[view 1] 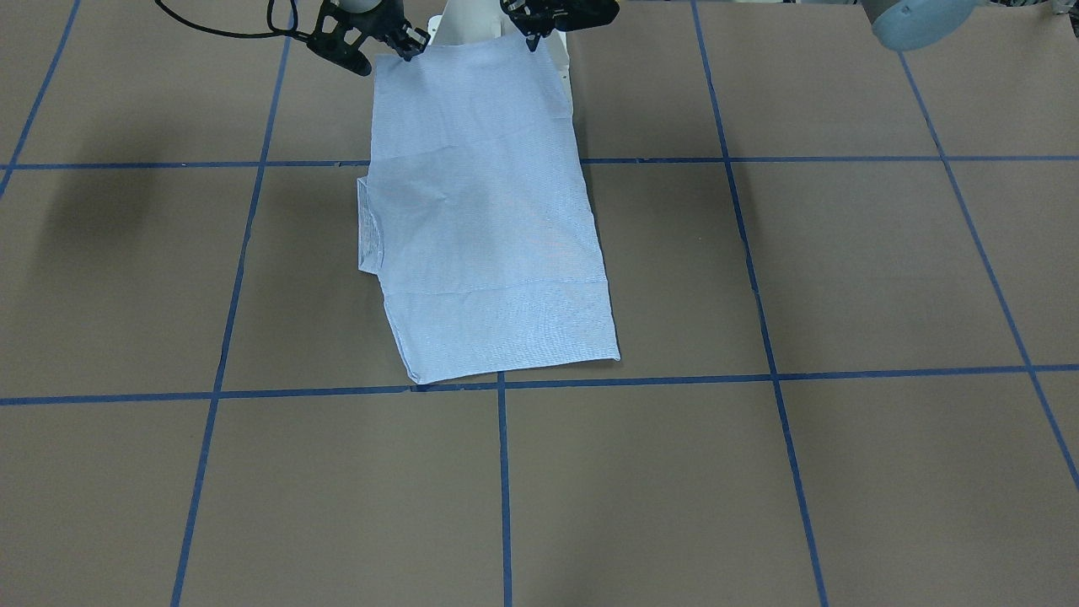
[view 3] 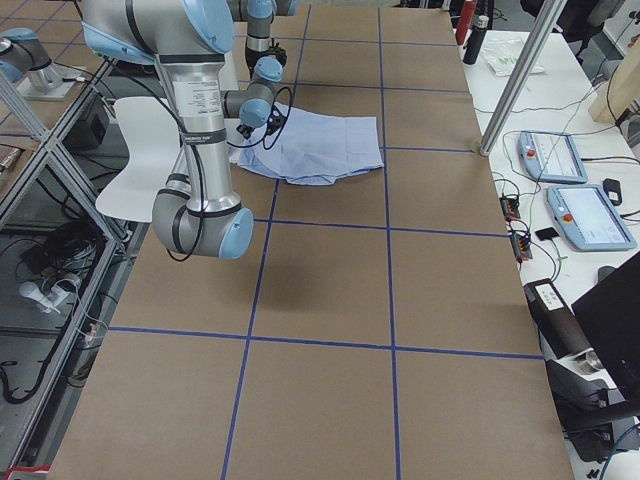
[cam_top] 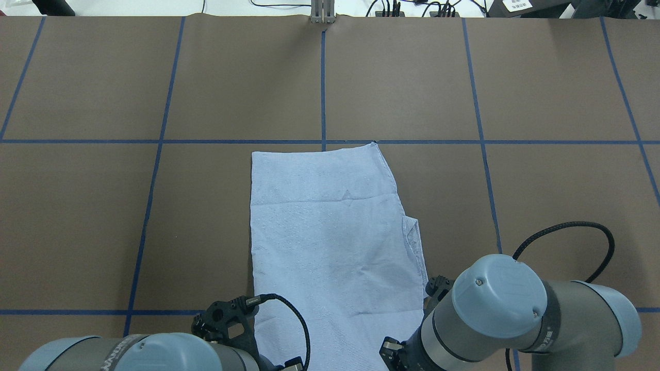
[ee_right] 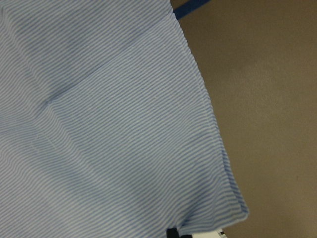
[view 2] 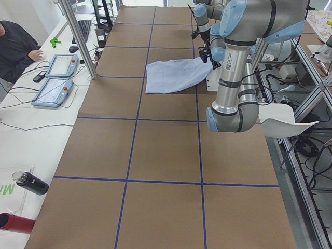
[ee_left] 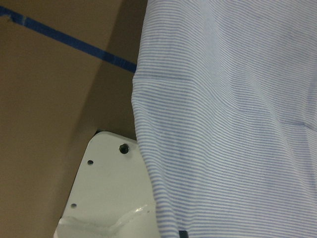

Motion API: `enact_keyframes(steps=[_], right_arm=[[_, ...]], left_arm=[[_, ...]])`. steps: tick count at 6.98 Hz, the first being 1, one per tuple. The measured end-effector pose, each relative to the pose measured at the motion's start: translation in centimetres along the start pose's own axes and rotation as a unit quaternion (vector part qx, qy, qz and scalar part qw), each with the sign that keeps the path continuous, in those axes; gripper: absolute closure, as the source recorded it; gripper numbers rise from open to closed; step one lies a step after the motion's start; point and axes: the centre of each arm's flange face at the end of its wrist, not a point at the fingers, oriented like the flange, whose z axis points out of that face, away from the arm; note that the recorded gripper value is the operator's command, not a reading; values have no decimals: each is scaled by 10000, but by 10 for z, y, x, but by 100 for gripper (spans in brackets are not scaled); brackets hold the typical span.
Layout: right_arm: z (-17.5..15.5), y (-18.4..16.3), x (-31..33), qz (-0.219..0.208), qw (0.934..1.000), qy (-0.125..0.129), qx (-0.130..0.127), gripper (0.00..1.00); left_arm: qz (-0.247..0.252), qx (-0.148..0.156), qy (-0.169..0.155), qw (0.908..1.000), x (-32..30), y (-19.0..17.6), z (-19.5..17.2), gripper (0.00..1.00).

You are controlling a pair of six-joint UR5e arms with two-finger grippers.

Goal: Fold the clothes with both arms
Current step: 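Fold the held near edge away from the robot over the shirt with both grippers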

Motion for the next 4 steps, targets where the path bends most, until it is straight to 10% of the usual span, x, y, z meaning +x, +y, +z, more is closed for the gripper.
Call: enact_keyframes(steps=[4], right_arm=[[-17,-15,-7,121,9997,-158,111,100]], left_arm=[[62,-59,-13,10000,-2,9,-17,100]])
